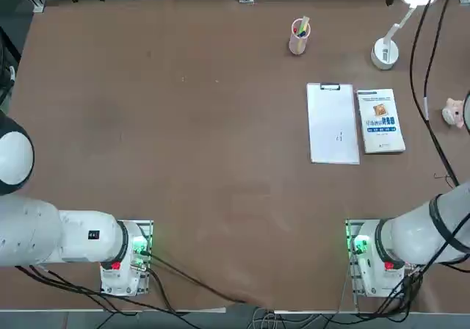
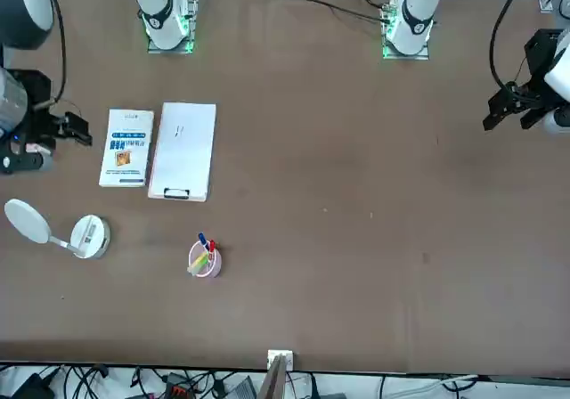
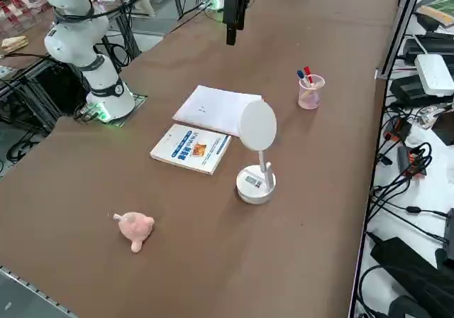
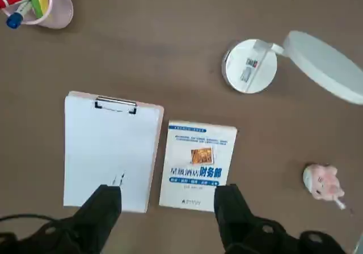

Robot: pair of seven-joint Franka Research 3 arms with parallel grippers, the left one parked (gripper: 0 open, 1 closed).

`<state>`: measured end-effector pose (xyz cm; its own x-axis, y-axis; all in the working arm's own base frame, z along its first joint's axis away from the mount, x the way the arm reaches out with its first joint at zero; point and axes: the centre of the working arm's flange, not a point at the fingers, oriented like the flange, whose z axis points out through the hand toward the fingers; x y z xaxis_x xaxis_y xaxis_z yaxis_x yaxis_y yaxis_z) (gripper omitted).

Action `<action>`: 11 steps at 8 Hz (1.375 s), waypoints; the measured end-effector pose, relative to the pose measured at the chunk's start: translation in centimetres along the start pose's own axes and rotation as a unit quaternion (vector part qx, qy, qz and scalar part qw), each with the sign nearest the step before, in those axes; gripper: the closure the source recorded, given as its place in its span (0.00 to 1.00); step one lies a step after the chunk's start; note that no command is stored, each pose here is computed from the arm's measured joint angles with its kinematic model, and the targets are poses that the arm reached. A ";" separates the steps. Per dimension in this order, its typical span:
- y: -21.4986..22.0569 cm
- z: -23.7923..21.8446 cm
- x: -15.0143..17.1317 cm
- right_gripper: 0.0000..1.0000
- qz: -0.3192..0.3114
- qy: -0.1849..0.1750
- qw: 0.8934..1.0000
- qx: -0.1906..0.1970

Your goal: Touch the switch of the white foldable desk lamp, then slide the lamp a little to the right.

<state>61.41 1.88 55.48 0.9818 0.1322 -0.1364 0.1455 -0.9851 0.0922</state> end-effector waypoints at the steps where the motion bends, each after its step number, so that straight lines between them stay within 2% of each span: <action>1: 0.0 1.2 1.0 0.00 -0.007 0.002 1.000 -0.003; 2: 0.1 2.6 2.2 0.00 -0.008 0.003 1.000 -0.006; 4: 0.4 6.3 4.8 0.00 -0.004 0.002 0.999 -0.036; 7: -0.6 13.9 8.1 0.00 0.034 -0.026 0.997 -0.064; 9: -1.7 18.4 9.1 0.00 0.057 -0.027 0.995 -0.075; 11: -1.8 22.2 8.8 0.00 0.078 -0.023 0.993 -0.089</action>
<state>67.06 2.42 32.26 0.9882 -0.0289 -0.1505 0.0159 -0.9574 0.2883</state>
